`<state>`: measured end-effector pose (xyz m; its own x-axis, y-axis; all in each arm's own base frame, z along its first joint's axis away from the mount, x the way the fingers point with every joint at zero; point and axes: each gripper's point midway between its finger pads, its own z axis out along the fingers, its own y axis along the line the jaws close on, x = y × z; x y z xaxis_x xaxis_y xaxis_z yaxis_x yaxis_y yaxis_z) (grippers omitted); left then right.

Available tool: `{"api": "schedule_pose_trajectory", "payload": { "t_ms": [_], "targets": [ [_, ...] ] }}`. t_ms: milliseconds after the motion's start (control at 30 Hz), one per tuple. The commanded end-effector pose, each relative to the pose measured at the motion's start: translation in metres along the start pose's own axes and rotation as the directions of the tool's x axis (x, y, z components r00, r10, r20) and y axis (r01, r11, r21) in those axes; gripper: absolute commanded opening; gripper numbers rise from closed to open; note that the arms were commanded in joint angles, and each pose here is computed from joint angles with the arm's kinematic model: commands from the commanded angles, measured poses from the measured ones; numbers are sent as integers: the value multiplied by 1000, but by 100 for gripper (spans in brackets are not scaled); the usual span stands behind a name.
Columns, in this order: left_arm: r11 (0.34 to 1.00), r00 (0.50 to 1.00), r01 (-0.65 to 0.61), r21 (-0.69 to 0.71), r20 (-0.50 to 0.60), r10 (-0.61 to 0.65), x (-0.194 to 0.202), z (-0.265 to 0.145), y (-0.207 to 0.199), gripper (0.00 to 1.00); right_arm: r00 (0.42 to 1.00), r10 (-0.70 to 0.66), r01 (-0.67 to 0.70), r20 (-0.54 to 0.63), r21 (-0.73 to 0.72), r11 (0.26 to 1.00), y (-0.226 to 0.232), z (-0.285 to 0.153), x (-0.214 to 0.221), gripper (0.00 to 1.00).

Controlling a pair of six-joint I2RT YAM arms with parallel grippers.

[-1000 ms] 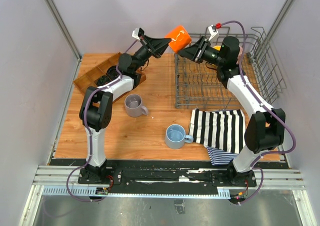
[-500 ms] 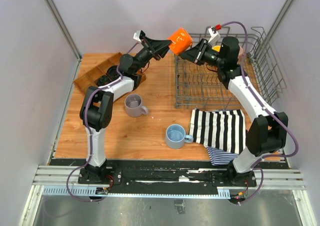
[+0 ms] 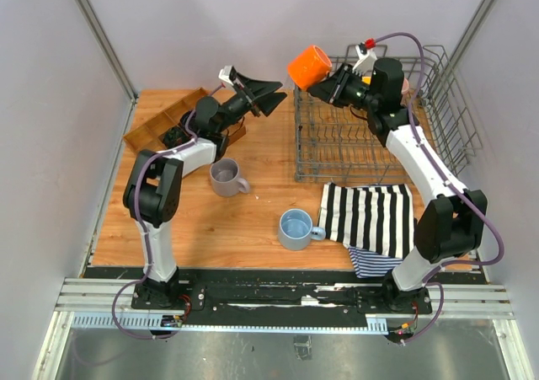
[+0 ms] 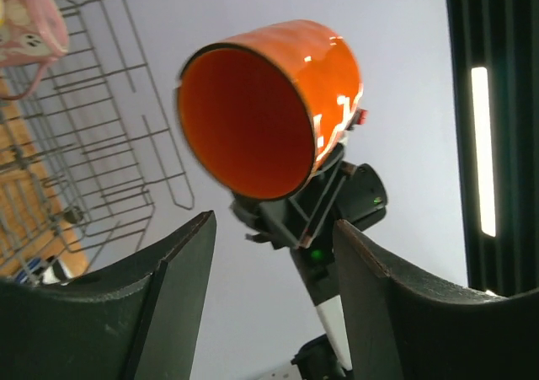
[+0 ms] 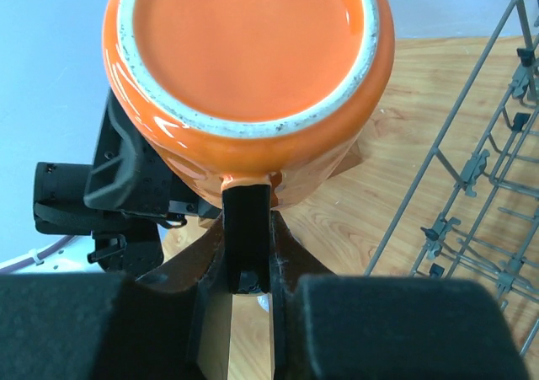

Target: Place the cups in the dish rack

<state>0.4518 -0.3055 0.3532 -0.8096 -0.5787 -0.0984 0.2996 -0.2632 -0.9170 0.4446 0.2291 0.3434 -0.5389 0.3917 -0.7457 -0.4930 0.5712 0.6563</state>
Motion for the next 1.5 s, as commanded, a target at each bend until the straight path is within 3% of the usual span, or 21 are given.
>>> {"api": "schedule_pose_trajectory", "payload": {
  "t_ms": [0, 267, 667, 1233, 1467],
  "targets": [
    [995, 998, -66, -71, -2, 66, -1, -22, 5, 62, 985, -125, 130, 115, -40, 991, 27, -1, -41, 1],
    [930, 987, -159, -331, -42, 154, -12, -64, 48, 63, 970, -220, 207, 99, 125, 970, -15, 4, -54, 1],
    [770, 942, -325, -549, -116, 315, -44, -109, 52, 63, 921, -389, 343, 27, 422, 839, -83, 11, -78, 1],
    [789, 955, -276, -549, -63, 290, -70, -141, 63, 63, 886, -457, 417, -81, 573, 706, -161, 45, -84, 1],
    [795, 959, -260, -548, -48, 280, -78, -145, 70, 63, 892, -443, 406, -92, 595, 694, -186, 50, -85, 1]
  ]
}}
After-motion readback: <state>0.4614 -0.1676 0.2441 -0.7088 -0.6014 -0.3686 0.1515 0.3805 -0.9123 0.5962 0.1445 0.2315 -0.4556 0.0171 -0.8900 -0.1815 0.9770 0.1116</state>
